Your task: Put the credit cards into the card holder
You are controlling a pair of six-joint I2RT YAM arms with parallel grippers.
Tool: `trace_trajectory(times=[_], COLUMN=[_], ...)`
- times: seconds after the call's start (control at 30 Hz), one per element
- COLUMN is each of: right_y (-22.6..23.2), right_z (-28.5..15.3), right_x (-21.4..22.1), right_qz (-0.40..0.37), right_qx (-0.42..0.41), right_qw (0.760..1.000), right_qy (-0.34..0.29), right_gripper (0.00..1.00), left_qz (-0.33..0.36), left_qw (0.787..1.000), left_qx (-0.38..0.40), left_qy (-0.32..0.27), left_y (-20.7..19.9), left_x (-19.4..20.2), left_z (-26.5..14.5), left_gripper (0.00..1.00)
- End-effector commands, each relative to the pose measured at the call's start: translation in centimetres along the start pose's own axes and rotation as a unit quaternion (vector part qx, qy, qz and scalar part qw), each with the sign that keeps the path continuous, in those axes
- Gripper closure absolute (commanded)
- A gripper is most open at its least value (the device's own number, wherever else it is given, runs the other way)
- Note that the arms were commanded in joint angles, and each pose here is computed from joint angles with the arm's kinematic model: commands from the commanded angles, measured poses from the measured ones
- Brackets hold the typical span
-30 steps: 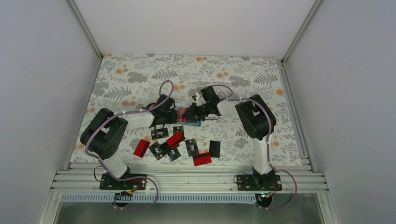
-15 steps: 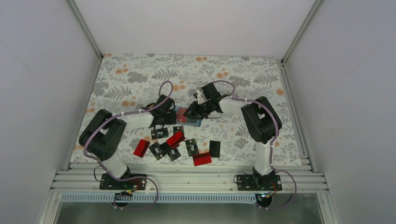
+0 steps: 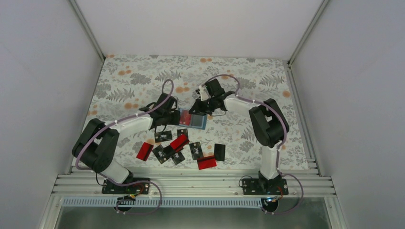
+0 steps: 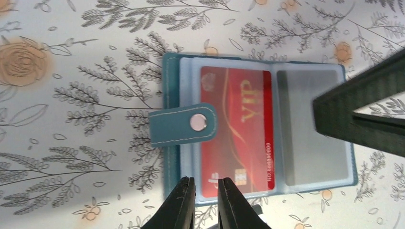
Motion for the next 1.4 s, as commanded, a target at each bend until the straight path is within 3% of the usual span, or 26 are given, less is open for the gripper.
trace_trajectory(times=[0.0,0.53,1.37], right_y=[-0.4,-3.0,-4.0], right_z=[1.5,4.0,4.5], right_x=[-0.4,1.2,2.3], right_qz=[-0.024,-0.014,-0.004], right_qx=[0.002,0.012,0.022], right_qw=[1.000,0.999,0.998], right_qy=[0.011,0.042,0.056], right_gripper=[0.96,0.96,0.96], left_qz=[0.009,0.001,-0.005], left_qw=[0.999,0.999,0.997], left_qx=[0.037,0.031,0.056], left_qy=[0.012,0.042,0.053], left_y=[-0.9,-0.5,-0.8], left_x=[-0.4,0.4,0.4], left_z=[0.1,2.0,2.8], left_gripper=[0.86,0.72,0.72])
Point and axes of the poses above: each gripper's point midway between its finger pads, its own z axis out along the fingers, its own y axis along the line the jaws close on, x = y × z, the point moved 9 cm from there along -z, back along the fingers, and after that the axes turned 11 degrees about -z, right-handed, at the moved point
